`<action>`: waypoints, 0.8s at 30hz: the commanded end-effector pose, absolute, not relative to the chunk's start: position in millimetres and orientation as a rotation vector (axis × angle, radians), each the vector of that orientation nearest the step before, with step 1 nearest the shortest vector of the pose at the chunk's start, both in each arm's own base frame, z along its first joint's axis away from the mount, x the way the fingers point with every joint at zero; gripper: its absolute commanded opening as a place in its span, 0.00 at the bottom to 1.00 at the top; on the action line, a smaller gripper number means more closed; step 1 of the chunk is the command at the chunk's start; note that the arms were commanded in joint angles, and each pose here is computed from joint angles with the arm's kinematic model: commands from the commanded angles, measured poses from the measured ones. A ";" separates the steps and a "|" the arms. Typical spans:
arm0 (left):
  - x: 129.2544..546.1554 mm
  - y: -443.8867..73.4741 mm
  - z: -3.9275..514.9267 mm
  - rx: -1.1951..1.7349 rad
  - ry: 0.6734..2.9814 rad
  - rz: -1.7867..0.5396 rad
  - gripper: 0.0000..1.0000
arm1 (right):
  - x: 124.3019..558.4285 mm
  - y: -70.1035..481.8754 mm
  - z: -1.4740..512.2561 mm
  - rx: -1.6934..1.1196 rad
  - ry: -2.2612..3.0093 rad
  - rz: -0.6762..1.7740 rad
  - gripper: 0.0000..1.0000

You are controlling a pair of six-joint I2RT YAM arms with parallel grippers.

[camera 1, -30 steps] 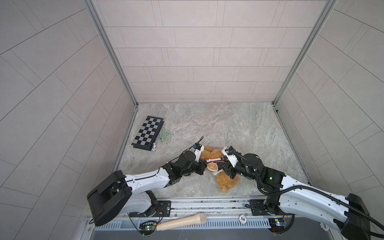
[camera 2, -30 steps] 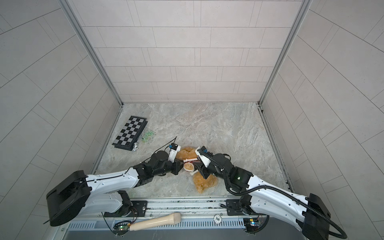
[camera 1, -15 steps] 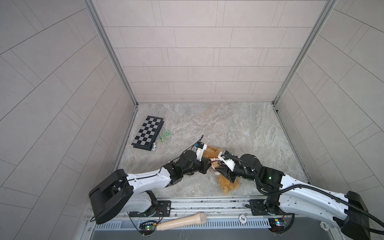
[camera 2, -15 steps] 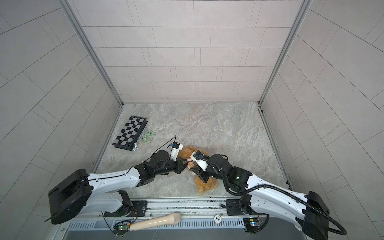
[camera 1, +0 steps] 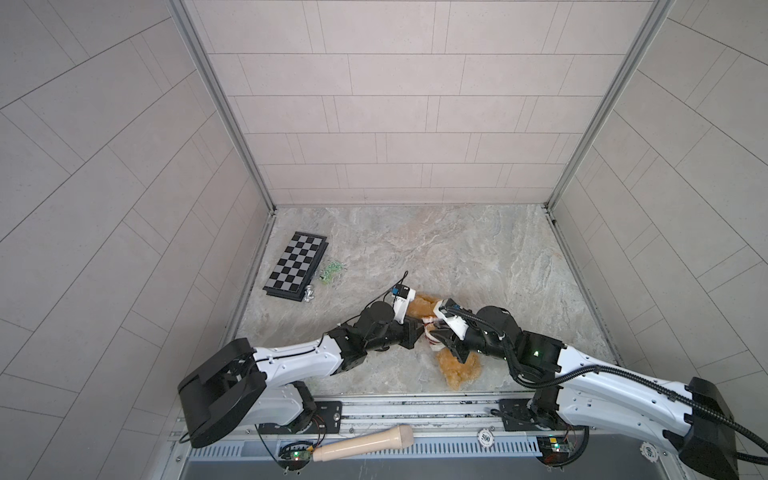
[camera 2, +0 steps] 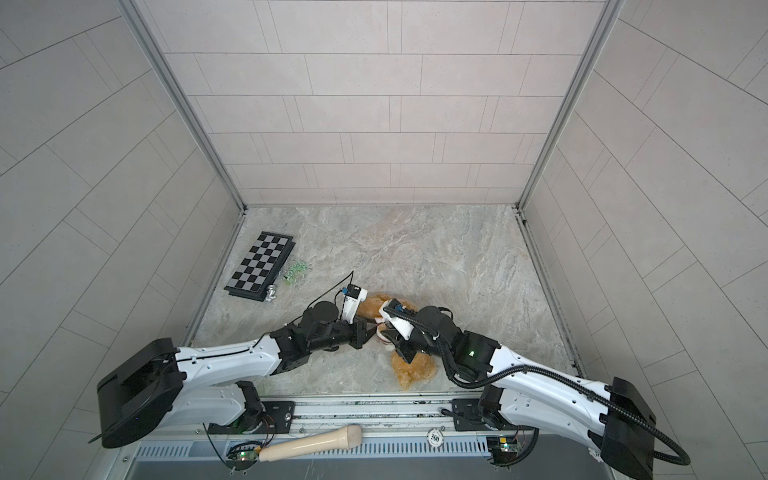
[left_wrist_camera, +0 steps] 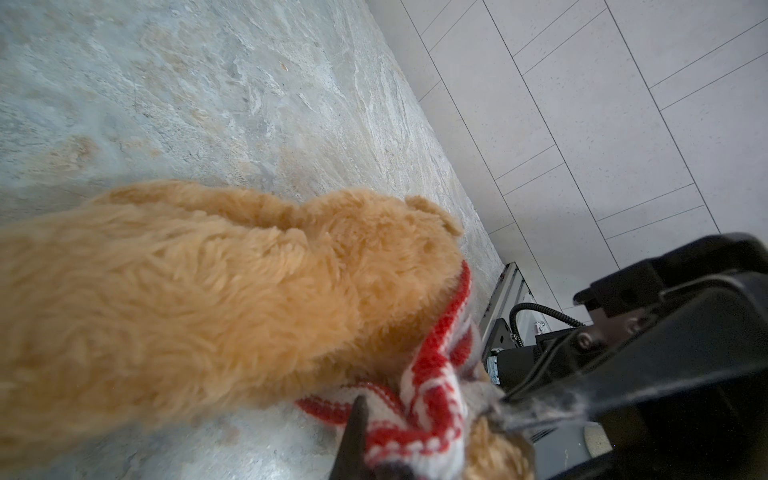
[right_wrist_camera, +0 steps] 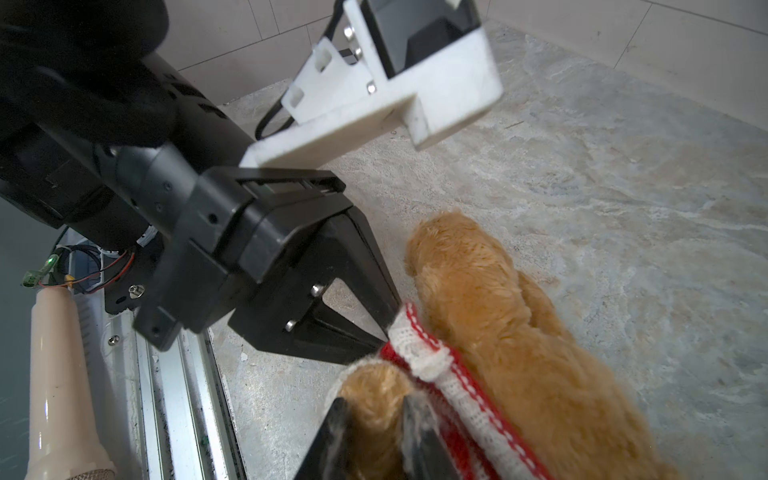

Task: Dress the teddy bear
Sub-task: 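Stretch the sweater opening over the bear's head with both grippers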

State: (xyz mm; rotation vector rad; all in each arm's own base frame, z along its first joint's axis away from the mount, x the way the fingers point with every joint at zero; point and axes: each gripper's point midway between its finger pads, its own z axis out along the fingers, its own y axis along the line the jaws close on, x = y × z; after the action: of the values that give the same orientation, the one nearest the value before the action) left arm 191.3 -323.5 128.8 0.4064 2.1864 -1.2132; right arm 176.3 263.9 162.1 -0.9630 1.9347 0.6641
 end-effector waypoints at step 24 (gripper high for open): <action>188.6 -278.2 105.6 0.356 2.234 -1.029 0.00 | 193.0 214.3 261.7 -0.595 1.650 0.605 0.00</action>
State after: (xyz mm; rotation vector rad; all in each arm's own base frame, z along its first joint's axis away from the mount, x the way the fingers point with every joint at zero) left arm 188.2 -297.3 125.6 0.3882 2.1798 -1.1243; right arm 183.0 224.7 235.2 -0.7166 1.7249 0.6269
